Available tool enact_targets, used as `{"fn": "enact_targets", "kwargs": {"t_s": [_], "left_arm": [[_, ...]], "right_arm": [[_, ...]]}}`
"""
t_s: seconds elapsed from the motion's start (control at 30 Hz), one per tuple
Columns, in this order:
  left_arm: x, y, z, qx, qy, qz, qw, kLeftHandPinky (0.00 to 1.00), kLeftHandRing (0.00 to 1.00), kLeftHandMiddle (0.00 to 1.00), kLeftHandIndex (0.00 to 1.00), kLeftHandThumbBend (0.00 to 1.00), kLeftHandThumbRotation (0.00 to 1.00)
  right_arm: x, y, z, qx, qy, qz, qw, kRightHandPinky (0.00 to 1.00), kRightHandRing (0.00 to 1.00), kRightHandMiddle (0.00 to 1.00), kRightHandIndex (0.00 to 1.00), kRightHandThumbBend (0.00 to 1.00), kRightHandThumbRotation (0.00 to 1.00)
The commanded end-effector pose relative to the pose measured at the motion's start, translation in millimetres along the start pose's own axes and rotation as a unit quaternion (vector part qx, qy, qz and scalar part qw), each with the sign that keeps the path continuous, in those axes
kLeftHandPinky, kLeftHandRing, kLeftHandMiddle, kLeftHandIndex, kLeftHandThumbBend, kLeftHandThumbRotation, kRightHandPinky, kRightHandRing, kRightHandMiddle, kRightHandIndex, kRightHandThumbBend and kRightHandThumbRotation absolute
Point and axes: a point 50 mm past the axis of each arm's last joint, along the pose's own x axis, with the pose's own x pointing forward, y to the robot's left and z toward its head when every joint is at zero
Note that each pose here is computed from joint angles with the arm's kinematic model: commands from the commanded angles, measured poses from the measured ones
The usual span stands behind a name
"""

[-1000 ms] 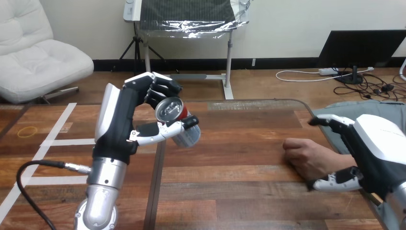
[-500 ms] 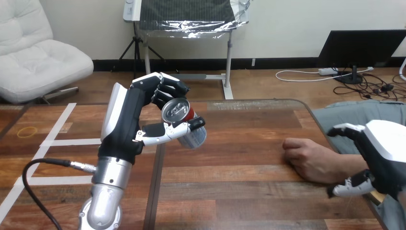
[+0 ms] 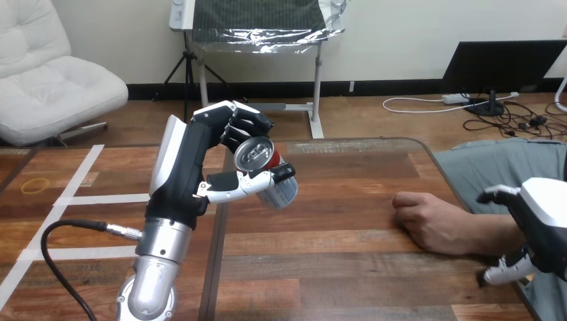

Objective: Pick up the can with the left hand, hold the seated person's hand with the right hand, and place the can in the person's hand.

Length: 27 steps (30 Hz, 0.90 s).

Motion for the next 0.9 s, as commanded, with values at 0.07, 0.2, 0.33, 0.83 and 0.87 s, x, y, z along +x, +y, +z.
{"fn": "enact_targets", "kwargs": {"t_s": [0.07,0.2,0.33,0.83,0.87], "left_arm": [[17.0,6.1,19.5,-0.009,-0.052,0.02,0.9984,0.38,0.43,0.49,0.5,0.64,0.0],[17.2,5.8,19.5,-0.008,-0.052,0.018,0.9984,0.37,0.42,0.49,0.5,0.64,0.0],[17.0,5.5,19.5,-0.009,-0.052,0.018,0.9985,0.36,0.42,0.49,0.5,0.64,0.0],[14.9,6.8,18.6,-0.003,-0.05,0.017,0.9986,0.36,0.42,0.48,0.5,0.64,0.0],[14.8,6.9,18.4,-0.003,-0.05,0.017,0.9986,0.36,0.42,0.48,0.5,0.64,0.0]], "right_arm": [[14.4,-22.6,4.4,-0.041,0.002,-0.012,0.9991,0.82,0.87,0.88,0.85,0.86,0.0],[18.9,-22.0,2.1,-0.051,0.011,0.0,0.9986,0.83,0.87,0.88,0.86,0.85,0.0],[23.2,-21.8,-0.3,-0.06,0.02,0.011,0.998,0.84,0.88,0.89,0.87,0.83,0.02],[39.0,-20.8,-8.5,-0.071,0.046,0.033,0.9959,0.86,0.9,0.9,0.88,0.8,0.06],[39.8,-20.8,-8.9,-0.071,0.047,0.034,0.9957,0.86,0.9,0.9,0.88,0.8,0.06]]}}
